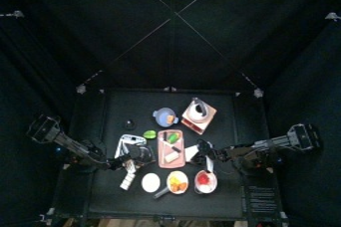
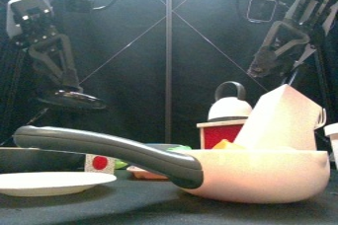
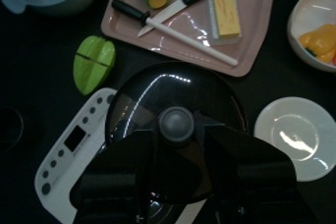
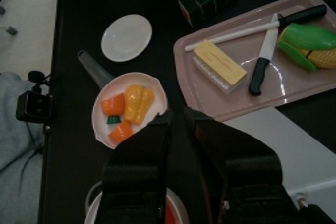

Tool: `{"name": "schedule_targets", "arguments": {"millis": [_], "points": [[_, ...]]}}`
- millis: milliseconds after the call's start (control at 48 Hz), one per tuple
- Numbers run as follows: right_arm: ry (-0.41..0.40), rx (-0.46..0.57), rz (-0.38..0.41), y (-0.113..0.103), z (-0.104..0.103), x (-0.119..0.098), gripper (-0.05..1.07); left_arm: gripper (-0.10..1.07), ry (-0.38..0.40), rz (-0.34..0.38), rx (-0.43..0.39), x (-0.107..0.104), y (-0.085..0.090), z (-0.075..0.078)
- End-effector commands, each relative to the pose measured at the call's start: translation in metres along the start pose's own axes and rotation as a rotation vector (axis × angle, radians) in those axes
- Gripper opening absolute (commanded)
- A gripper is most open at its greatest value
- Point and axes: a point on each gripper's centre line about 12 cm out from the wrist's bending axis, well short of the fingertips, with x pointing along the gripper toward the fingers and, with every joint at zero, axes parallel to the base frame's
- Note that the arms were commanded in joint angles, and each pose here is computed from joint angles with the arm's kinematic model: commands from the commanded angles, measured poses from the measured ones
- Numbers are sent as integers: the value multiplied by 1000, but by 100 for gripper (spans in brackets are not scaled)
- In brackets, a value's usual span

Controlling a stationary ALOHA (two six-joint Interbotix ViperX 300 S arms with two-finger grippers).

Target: Place pot lid on stove

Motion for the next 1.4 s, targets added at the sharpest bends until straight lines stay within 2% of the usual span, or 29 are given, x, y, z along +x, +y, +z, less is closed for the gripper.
{"name": "schedule_targets", "arguments": {"millis": [0,271,396,854,1062,1229,1375], "points": [[-28,2,11,3,9,-2,61,69,-13,-2,-31,-5,7,-2],[-26,1,8,3,9,-1,61,69,88,45,-66,2,24,-35],[-24,3,8,2,9,-1,61,69,131,57,-98,3,27,-44],[-25,3,6,2,9,0,61,70,178,48,-124,7,30,-56],[-23,4,6,2,9,0,61,72,177,37,-139,9,31,-54],[-22,4,4,2,9,0,61,76,171,-12,-145,9,25,-53],[-23,4,6,2,9,0,61,79,173,-14,-148,9,25,-53]]}}
